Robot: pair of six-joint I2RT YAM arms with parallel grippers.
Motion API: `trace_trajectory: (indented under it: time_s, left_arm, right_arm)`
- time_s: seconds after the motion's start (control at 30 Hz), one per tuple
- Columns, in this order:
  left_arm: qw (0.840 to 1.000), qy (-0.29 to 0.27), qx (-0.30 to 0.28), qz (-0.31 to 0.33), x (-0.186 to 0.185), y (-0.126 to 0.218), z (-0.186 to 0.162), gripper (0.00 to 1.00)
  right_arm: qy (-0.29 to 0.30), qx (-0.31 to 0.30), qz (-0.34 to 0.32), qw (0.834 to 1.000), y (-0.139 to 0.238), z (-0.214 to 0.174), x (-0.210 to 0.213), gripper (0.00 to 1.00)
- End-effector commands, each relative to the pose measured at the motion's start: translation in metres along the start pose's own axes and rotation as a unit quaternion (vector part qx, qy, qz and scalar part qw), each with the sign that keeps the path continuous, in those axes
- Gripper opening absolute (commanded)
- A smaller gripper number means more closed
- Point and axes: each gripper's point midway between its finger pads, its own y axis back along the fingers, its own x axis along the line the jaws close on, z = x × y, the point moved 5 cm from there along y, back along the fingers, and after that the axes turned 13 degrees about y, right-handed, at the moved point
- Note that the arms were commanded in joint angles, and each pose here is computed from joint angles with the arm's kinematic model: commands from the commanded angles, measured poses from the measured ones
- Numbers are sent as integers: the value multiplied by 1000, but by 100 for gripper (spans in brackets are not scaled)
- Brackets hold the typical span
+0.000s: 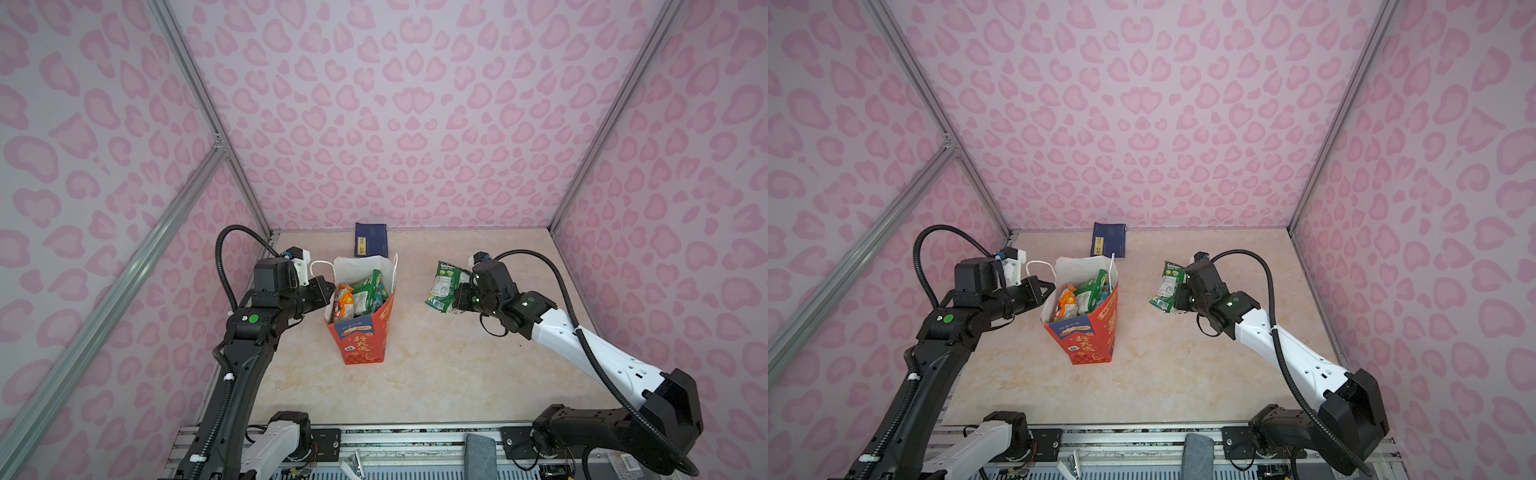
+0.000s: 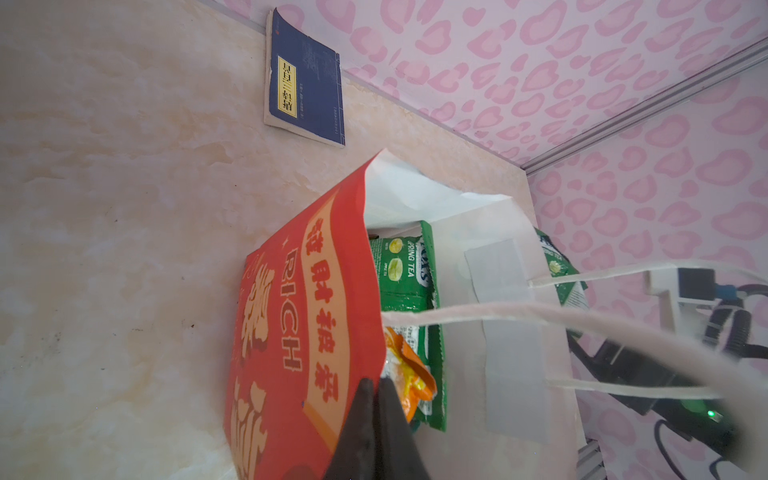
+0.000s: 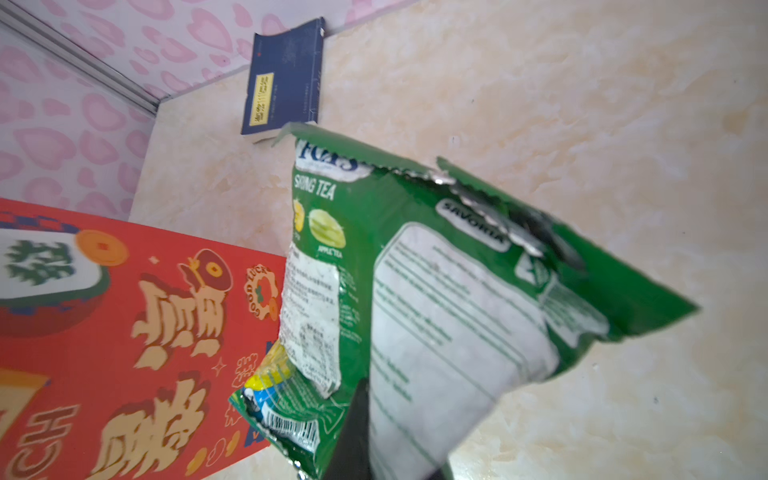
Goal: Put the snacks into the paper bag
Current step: 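Carry the Spring Tea packet over the bag opening with the right gripper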
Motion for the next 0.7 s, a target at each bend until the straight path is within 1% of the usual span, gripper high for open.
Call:
trace_trajectory:
  time_s: [0.0, 0.17, 0.37, 0.5, 0.53, 0.67]
  left_arm:
    - [1000, -12, -14, -16, -6, 0, 6, 9]
    - [1000, -13, -15, -17, -6, 1, 6, 9]
    - [1000, -13, -15, -19, -7, 1, 6, 9]
    - [1000, -14, -16, -19, -7, 2, 6, 9]
    - [1000, -13, -16, -19, -7, 2, 6, 9]
    - [1000, -13, -15, -19, -7, 2, 5, 9]
  right_arm:
    - [20, -30, -16, 999, 18, 14, 4, 0]
    - [40, -69, -3, 997, 51, 39, 25, 0]
    - [76, -127, 14, 989, 93, 71, 59, 0]
    - [100, -165, 23, 981, 113, 87, 82, 0]
    - [101, -186, 31, 977, 125, 99, 90, 0]
    - [127, -212, 56, 967, 143, 114, 122, 0]
